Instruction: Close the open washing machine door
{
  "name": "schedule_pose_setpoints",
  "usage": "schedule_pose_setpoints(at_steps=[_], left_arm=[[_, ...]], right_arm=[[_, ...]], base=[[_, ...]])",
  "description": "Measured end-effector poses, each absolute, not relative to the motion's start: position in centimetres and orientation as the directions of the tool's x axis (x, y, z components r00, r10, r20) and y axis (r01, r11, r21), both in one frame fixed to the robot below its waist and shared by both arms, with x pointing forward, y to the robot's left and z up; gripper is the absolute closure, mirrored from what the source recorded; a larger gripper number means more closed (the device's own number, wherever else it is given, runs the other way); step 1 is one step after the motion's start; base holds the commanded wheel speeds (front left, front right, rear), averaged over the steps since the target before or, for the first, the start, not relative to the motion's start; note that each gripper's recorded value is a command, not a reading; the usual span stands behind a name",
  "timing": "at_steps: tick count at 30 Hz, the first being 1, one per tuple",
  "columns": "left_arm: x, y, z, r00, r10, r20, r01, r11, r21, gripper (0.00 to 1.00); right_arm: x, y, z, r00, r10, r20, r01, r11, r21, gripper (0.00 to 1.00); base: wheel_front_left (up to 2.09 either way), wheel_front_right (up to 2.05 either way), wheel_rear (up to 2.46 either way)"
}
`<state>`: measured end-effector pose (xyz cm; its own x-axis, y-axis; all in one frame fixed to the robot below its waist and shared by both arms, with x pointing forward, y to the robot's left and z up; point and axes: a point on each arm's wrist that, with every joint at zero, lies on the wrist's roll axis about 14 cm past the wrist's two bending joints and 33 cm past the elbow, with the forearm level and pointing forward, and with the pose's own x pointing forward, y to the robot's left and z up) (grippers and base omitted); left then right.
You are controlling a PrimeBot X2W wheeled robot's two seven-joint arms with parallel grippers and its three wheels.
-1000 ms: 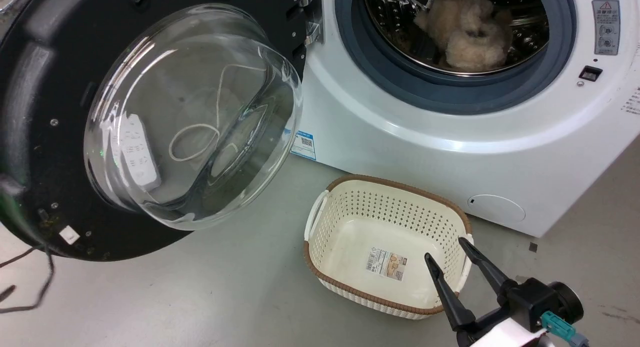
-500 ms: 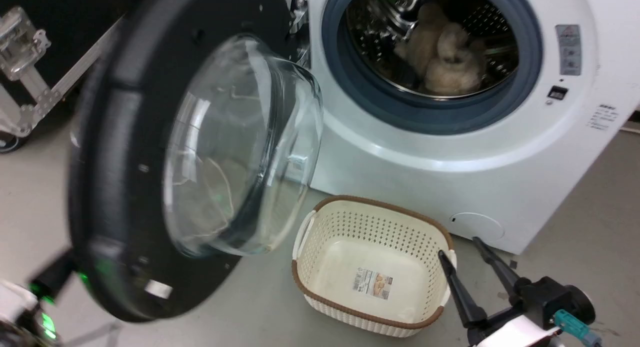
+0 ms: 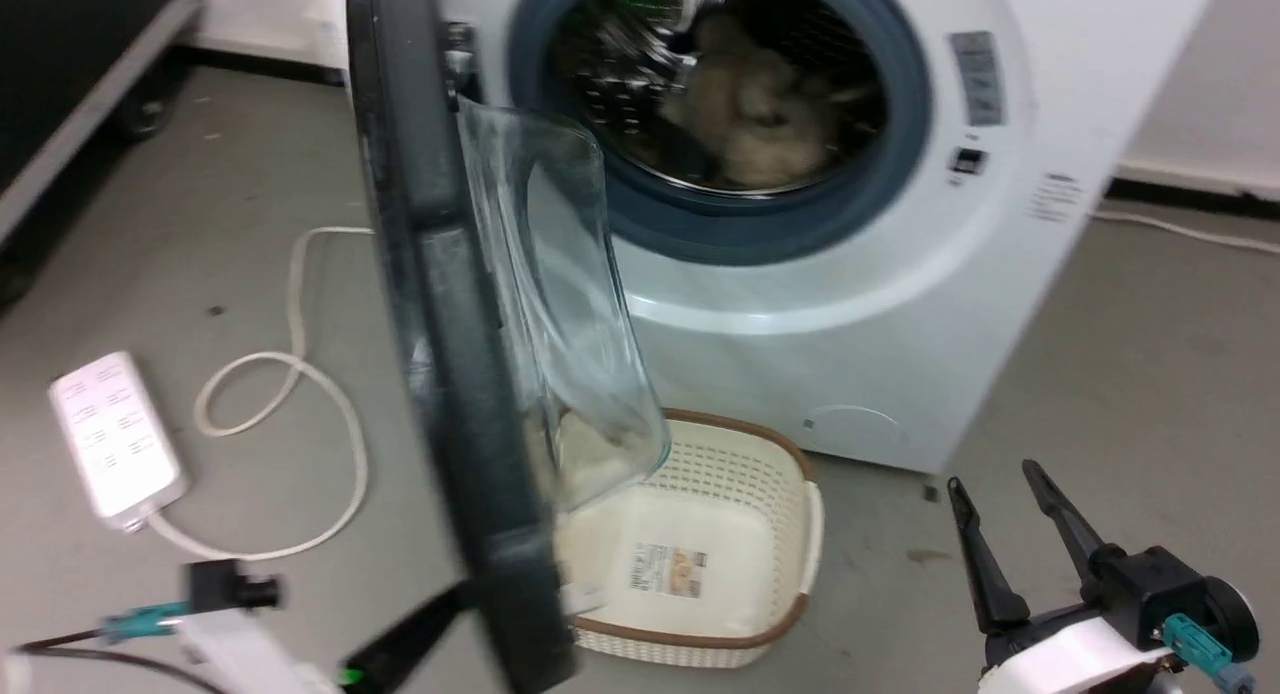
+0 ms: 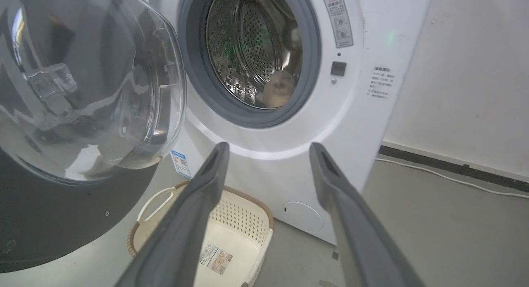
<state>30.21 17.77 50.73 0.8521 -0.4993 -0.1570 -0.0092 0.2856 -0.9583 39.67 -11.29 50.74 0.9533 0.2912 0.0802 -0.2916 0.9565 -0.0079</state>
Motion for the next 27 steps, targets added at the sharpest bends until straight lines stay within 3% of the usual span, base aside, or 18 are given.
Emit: schedule_pose_setpoints(at_steps=[7,14,27], left_arm=[[33.4,8.7,49.1,0.751,-0.648,-0.126,-0.008,0.181,-0.983,1.0],[39.4,2.3,48.6,0.725,-0.683,-0.092,-0.015,0.118,-0.993,1.0],[51.3,-6.1,48.2,0.817,-0.571,-0.073,-0.059,0.044,-0.997,1.0]], right_arm=[[38.6,-15.3,50.2,0.983,0.174,0.063,-0.174,0.985,-0.008,0.0],[37.0,-20.7,49.3,1.0,0.011,0.029,-0.011,1.0,-0.014,0.0],[33.6,-26.6,47.2,0.977,-0.204,-0.059,0.203,0.979,-0.023,0.0]], base=[[0.0,0.0,0.0],[0.0,0.0,0.0],[0.0,0.0,0.0]])
